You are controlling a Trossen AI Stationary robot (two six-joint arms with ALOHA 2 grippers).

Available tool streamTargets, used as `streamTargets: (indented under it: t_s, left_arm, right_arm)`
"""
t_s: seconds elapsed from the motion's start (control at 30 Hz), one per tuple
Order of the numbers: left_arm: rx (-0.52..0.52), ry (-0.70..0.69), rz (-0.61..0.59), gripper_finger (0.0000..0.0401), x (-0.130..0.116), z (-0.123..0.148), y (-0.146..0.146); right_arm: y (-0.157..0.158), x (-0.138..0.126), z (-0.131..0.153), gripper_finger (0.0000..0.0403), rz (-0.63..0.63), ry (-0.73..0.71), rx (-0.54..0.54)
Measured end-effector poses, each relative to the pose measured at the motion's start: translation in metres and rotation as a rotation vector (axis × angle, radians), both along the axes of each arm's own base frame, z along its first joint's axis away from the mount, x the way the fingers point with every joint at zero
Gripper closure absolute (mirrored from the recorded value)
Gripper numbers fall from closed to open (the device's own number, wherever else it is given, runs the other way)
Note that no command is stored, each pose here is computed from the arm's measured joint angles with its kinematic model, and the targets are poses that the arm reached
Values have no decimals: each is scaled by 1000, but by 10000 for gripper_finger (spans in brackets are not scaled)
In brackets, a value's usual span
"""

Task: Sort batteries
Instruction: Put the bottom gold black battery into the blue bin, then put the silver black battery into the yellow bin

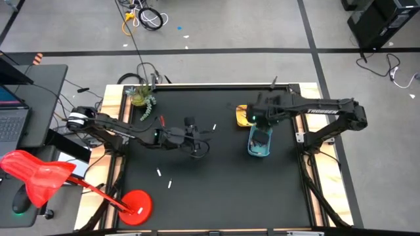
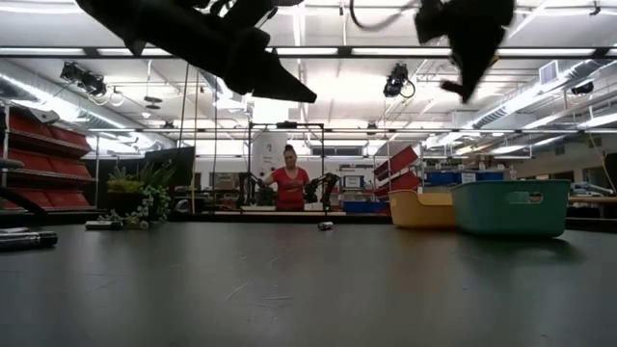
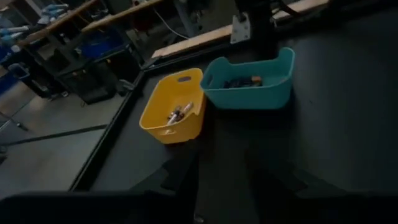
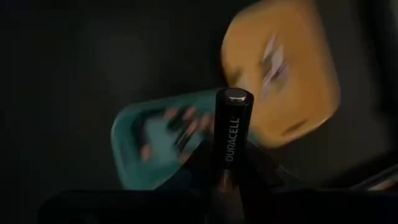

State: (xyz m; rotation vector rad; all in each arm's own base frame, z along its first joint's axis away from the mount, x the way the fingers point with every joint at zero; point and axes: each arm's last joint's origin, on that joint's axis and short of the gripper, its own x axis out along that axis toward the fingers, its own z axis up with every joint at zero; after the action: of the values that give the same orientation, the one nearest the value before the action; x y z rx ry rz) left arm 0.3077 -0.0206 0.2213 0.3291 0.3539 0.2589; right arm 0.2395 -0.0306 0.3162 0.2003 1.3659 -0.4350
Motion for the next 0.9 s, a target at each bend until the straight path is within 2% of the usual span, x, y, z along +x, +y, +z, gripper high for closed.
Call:
streamTargets:
  t_s: [0.13, 0.23, 0.37, 0.47, 0.57, 0.7, 0.77, 0.9]
  left_arm:
    - [-40, -24, 31, 270, -2, -1, 1]
    - [-89, -20, 49, 270, -2, -3, 1]
    - [-133, 24, 69, 270, -4, -9, 0]
    - [-142, 64, 77, 270, -6, -13, 1]
    - [-122, 112, 109, 270, -9, -17, 1]
    - [-96, 201, 129, 270, -20, -12, 2]
    - [-105, 237, 135, 270, -29, -1, 1]
    - [-153, 349, 143, 270, -53, 16, 1]
  right_arm:
    - [8, -6, -46, 353, -36, 97, 136]
    - [11, -12, -80, 345, -47, 146, 185]
    - [10, -15, -116, 317, -84, 107, 207]
    - [11, -16, -130, 295, -87, 70, 244]
    - [12, -21, -128, 277, -91, 122, 249]
    - [11, -19, -99, 262, -108, 157, 176]
    - [13, -12, -83, 260, -94, 96, 93]
    - [24, 14, -62, 262, 28, -212, -88]
